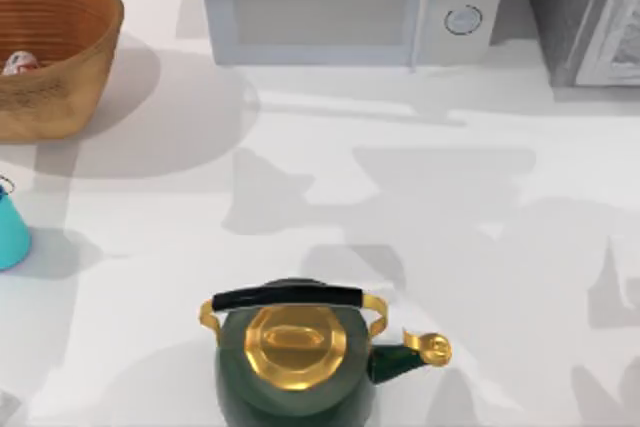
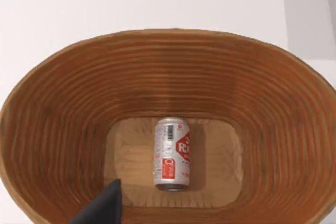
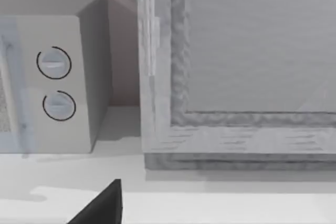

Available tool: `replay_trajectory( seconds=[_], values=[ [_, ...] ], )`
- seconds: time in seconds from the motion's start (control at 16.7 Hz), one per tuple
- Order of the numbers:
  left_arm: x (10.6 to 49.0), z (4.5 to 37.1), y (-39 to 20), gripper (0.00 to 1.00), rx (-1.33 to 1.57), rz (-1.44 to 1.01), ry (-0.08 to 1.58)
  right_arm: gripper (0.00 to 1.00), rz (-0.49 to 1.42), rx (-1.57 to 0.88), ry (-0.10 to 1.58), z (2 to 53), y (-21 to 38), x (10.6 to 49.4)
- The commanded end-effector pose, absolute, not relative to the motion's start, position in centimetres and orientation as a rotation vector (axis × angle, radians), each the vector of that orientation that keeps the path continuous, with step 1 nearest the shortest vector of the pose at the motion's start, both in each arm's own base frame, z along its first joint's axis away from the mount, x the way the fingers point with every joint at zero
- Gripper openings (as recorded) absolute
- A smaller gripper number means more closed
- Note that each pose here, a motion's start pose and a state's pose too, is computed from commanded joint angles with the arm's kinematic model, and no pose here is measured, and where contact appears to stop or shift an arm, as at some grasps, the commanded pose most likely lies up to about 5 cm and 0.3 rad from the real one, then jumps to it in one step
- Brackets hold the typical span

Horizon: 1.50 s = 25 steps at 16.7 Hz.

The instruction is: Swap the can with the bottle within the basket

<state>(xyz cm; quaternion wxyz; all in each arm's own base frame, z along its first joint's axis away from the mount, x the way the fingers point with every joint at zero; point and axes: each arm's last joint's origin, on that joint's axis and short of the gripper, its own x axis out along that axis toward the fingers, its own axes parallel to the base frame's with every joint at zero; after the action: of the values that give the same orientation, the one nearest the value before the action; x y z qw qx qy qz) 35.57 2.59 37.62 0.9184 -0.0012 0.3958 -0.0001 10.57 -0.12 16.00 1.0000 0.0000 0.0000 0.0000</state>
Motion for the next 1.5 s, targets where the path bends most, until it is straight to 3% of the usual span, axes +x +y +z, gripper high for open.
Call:
replay_trajectory(
  seconds=[0.18,0.42,0.84,1.5],
  values=[
    [41.3,35.8,3.6,1.0,0.0,-0.006,0.942,1.0,0.0,0.0,0.0,16.0,-0.1,10.6],
    [47.1,30.3,4.8,1.0,-0.004,-0.02,1.142,1.0,0.0,0.0,0.0,16.0,-0.1,10.6],
    [50.8,20.2,6.0,1.0,-0.025,-0.052,1.441,1.0,0.0,0.0,0.0,16.0,-0.1,10.6],
    [51.4,18.5,5.9,1.0,-0.027,-0.056,1.47,1.0,0.0,0.0,0.0,16.0,-0.1,10.6]
  ],
)
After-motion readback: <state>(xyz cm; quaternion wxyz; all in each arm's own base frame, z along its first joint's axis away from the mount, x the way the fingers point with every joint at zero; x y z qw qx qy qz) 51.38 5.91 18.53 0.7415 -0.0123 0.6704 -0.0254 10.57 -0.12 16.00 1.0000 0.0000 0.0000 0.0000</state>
